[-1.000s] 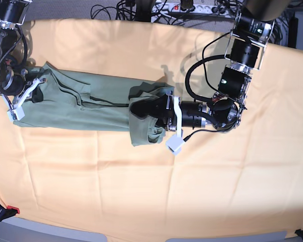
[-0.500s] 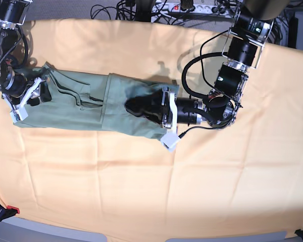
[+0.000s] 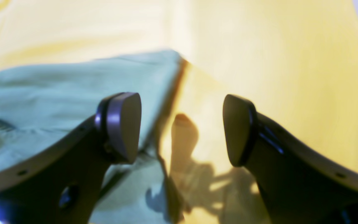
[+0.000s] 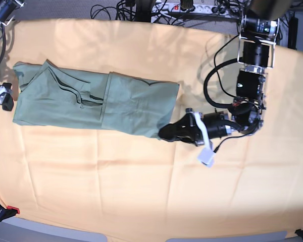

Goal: Fold the T-shirt properly

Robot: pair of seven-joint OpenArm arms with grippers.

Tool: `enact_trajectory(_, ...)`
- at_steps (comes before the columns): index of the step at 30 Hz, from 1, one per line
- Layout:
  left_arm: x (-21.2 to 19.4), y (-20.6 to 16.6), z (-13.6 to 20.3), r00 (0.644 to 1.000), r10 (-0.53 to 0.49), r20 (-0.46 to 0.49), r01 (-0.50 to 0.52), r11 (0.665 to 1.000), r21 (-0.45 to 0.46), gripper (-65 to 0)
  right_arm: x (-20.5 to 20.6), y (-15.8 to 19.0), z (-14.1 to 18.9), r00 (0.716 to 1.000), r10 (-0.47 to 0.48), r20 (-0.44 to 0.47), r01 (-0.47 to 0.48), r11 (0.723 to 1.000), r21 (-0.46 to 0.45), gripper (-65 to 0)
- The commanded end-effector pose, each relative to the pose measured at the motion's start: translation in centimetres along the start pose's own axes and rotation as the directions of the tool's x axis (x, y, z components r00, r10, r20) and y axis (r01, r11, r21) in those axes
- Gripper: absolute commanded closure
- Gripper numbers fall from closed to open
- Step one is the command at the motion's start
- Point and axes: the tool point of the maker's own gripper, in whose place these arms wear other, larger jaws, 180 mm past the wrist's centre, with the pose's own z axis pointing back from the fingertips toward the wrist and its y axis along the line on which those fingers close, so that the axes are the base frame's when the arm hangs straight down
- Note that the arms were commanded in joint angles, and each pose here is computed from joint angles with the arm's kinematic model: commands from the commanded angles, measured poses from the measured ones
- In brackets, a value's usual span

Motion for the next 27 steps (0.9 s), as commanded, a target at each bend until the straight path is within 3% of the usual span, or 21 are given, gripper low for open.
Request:
enact_trajectory(1,2.5,-0.2,0.9,0.997,-0.038,0.061,0.038,0.999,-0.005,0.0,1.0,-0.5,0.4,1.000,-0.009,0.023,0.009,1.000,0.006,-43.5)
enact_trajectory(7,2.8,1.2,3.9,0.998,-0.049,0.044,0.047,0.998,0.048,0.0,-1.3,1.7,-0.4,0.988,-0.154,-0.020,0.155,0.965,0.213,-43.5)
enact_trajectory(16,2.8,2.9,7.5,0.997,-0.072,-0.010,0.073,0.989,0.128,0.0,-5.1,1.9,-1.8,0.951,-0.291,-0.103,0.309,0.906,0.289,-43.5)
enact_trajectory(22,2.7,3.3,8.3,0.997,-0.076,-0.025,0.079,0.986,0.146,0.0,-6.8,6.5,-2.0,0.945,-0.247,-0.216,0.320,0.838,0.442,-43.5)
enact_trajectory(25,2.8,3.3,8.4,0.997,-0.076,-0.025,0.079,0.986,0.148,0.0,-8.0,7.8,-2.3,0.942,-0.197,-0.272,0.307,0.833,0.459,-43.3)
enact_trajectory(27,2.8,3.3,8.5,0.997,-0.077,-0.024,0.080,0.986,0.148,0.0,-8.2,8.2,-2.5,0.942,-0.181,-0.284,0.301,0.832,0.467,-39.5)
